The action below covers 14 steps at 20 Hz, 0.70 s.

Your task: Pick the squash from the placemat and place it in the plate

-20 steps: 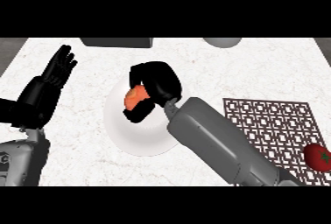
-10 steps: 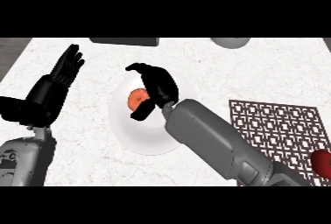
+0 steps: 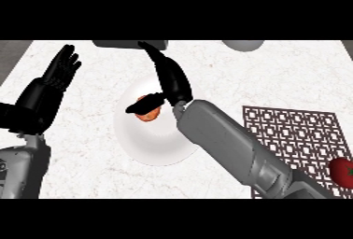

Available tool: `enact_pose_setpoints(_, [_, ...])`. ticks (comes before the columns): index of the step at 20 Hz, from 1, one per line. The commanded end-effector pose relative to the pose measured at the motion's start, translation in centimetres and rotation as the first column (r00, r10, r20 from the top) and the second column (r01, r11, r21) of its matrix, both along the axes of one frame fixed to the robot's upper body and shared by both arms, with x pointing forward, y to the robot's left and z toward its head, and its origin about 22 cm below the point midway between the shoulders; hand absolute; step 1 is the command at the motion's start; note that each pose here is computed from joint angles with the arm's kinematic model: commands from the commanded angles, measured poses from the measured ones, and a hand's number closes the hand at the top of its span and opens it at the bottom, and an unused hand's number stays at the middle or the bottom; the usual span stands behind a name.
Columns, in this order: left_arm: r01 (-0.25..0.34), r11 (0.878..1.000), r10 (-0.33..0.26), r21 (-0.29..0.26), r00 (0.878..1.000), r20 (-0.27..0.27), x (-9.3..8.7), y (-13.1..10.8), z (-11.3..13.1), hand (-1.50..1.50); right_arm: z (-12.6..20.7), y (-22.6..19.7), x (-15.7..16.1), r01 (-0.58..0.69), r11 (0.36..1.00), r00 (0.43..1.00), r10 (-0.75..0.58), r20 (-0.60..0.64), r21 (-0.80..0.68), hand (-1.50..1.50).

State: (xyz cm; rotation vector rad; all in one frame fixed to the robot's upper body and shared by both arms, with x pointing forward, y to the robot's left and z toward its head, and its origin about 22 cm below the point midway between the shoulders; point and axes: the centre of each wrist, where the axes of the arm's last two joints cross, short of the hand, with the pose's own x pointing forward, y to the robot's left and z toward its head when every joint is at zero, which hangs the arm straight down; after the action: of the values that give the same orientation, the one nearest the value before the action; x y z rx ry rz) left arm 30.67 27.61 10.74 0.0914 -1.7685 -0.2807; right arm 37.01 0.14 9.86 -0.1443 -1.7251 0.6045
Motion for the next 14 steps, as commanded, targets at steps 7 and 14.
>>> enact_pose_setpoints(7, [-0.058, 0.998, 0.058, -0.013, 0.998, -0.004, 0.0, -0.5, -0.1, 0.0, -0.7, -6.9, 2.9, 0.084, 0.969, 0.996, -0.08, -0.023, 0.233, -1.5])
enact_pose_setpoints(14, [-0.08, 0.997, 0.08, -0.009, 0.997, 0.006, 0.1, 0.9, -0.3, 0.0, -0.7, -13.6, 3.8, 0.073, 0.961, 0.997, -0.073, -0.012, 0.267, -1.5])
